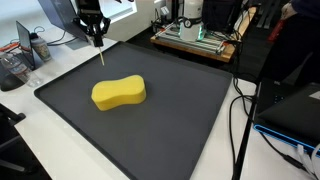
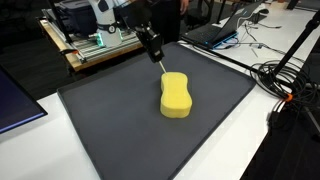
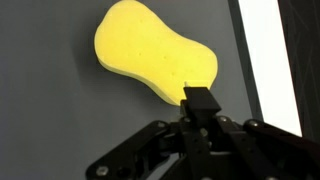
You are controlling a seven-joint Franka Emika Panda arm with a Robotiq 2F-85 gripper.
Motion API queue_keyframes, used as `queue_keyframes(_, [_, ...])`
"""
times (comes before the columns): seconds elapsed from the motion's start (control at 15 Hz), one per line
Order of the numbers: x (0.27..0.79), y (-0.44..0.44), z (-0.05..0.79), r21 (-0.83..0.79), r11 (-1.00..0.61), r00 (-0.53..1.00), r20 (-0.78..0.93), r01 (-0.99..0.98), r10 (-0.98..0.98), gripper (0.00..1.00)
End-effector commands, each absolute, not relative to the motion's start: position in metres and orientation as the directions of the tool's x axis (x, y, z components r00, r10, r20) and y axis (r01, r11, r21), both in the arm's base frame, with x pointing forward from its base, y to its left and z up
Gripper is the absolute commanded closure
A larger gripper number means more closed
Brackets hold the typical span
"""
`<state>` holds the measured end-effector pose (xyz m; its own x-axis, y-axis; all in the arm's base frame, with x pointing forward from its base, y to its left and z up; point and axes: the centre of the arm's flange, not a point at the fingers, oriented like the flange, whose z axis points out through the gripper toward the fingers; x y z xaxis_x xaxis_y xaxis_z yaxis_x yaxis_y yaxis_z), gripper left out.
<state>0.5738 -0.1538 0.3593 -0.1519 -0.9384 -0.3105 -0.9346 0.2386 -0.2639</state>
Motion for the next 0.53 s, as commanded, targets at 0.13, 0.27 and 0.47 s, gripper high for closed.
queue_keyframes(0.13, [0.624,-0.216,0.386,-0.252,0.238,-0.162,-0.288,-0.938,-0.944,0.97])
queue_keyframes(0.27, [0.622,-0.231,0.38,-0.253,0.246,-0.167,-0.296,-0.936,-0.941,0.97])
queue_keyframes(0.47, [0.575,-0.199,0.343,-0.28,0.261,-0.182,-0.278,-0.924,-0.943,0.88])
